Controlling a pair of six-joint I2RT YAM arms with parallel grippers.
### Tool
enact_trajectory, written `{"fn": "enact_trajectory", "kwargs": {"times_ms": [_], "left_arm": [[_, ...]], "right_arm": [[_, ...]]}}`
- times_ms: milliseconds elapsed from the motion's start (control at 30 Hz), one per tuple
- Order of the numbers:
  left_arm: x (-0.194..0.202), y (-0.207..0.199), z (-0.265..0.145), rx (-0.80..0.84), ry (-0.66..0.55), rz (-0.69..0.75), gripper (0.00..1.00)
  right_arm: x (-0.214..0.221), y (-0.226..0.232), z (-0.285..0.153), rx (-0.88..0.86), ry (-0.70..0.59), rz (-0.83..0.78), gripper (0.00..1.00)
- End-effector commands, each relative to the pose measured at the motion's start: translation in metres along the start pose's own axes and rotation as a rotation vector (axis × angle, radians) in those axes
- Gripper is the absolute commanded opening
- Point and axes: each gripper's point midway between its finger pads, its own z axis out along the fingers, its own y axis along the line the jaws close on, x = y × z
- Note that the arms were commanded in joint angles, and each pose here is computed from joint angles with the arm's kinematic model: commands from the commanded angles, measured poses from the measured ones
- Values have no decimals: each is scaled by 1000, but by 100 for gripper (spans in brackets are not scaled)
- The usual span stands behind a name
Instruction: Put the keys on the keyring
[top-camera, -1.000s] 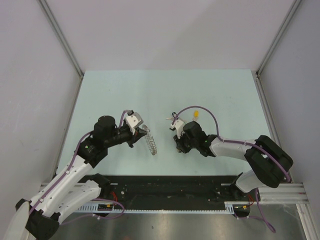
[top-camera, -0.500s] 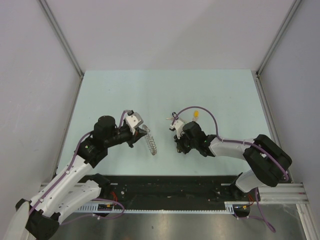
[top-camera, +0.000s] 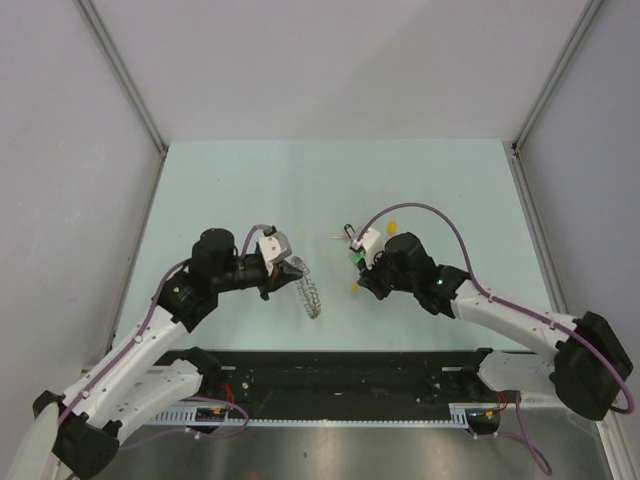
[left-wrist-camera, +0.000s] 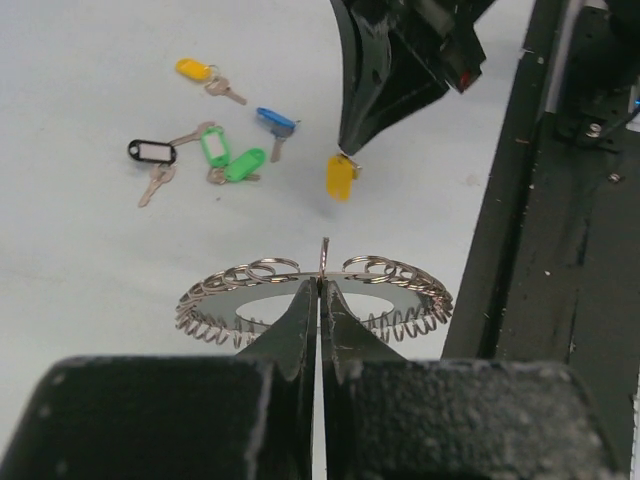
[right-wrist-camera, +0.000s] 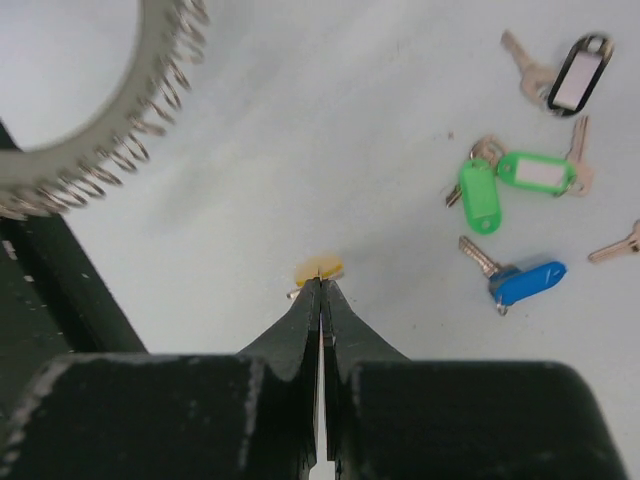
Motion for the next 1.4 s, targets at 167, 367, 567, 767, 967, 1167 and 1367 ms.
{"fn": "enact_trajectory", "kwargs": {"times_ms": [167,367,567,767,967,1167,1367], "left_arm": [[-54,-39,12,252,-43,216,0],[-72,-38,24,285,-45,271,0],[-66,-43,29,307,-58,251,0],[-61,-52,27,336,-93,229,0],[-59,-57,23,344,-121,227,0],[-58,-58,24,345,-125,225,0],[-56,-58,24,334,-120,234,0]], "right_arm": [[-91,33,-76,-78,-205,-175,0],[-114,46,-108,-113,-277,-273,0],[-113,58,-115,-121,-292,-352,0],[-117,71,-114,-127,-307,-411,0],[-124,79,-115,-110,-330,-452,0],[-129,83,-111,-103,-333,-474,0],[-135,83,-110,-96,-351,-472,0]]}}
